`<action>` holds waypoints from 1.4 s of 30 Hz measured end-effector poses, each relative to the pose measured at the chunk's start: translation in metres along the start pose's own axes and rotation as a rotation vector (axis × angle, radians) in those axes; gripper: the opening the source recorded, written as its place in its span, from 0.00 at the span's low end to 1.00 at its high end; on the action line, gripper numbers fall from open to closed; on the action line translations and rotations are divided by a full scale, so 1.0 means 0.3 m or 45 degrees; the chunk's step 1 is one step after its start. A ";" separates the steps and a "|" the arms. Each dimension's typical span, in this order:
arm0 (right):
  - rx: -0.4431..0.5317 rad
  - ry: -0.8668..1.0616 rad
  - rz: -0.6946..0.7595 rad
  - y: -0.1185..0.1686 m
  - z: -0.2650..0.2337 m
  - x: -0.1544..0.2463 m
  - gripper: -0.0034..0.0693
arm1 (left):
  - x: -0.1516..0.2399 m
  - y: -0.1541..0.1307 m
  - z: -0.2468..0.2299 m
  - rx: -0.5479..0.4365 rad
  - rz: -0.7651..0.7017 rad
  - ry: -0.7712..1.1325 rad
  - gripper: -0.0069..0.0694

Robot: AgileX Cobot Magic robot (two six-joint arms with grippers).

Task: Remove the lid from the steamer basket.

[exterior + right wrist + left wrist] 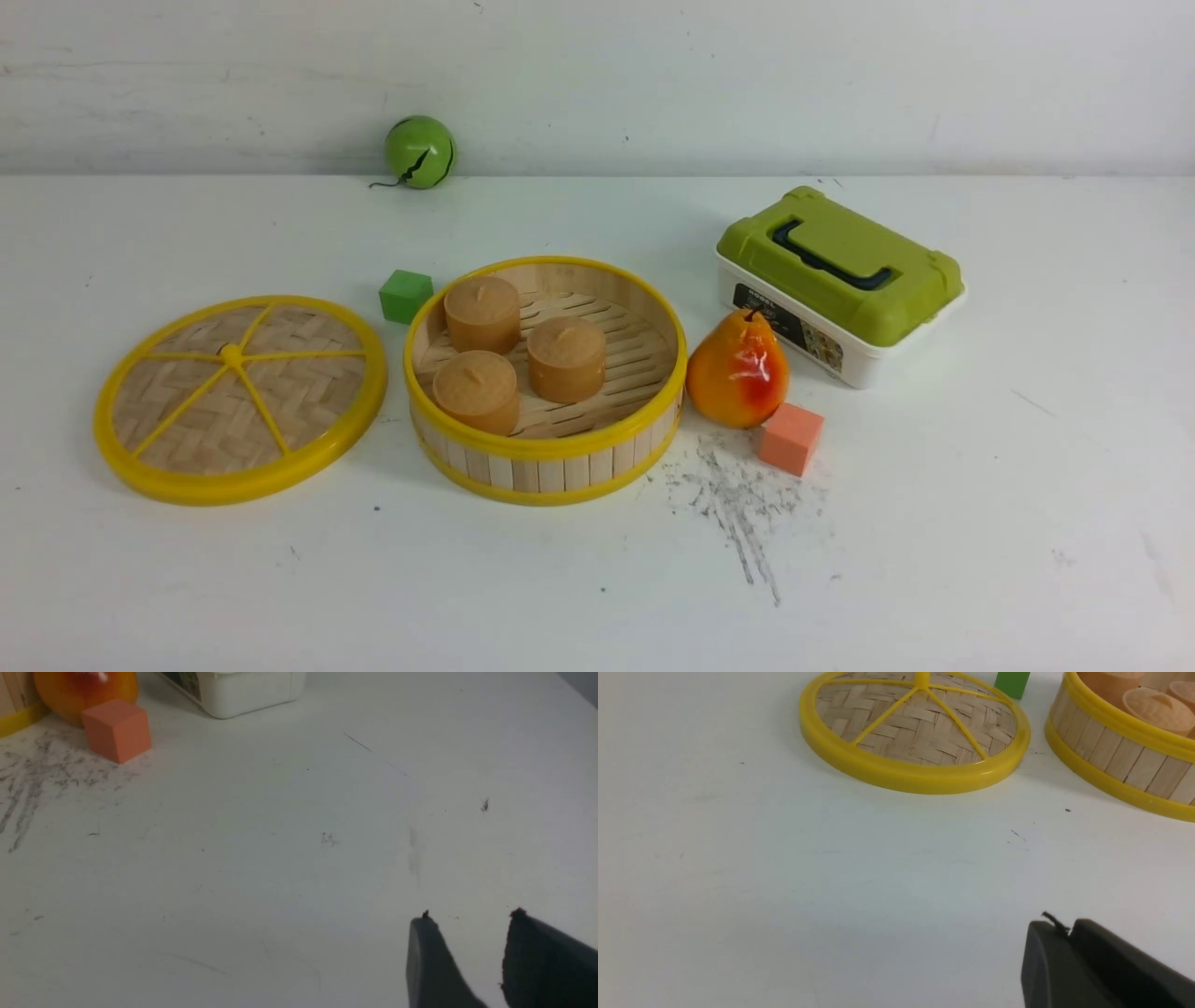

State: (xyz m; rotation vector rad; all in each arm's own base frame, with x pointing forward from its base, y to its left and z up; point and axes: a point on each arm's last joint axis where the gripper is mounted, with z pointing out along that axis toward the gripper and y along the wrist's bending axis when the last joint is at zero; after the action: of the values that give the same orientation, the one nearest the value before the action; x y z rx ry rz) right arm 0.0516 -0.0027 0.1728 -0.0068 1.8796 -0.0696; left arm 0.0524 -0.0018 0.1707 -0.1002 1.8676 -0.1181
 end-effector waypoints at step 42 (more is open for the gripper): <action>0.000 0.000 0.000 0.000 0.000 0.000 0.38 | 0.000 0.000 0.000 0.000 0.000 0.000 0.20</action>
State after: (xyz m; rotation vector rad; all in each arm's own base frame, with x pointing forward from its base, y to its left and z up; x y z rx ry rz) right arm 0.0516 -0.0027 0.1728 -0.0068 1.8796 -0.0696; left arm 0.0524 -0.0018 0.1707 -0.1002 1.8676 -0.1181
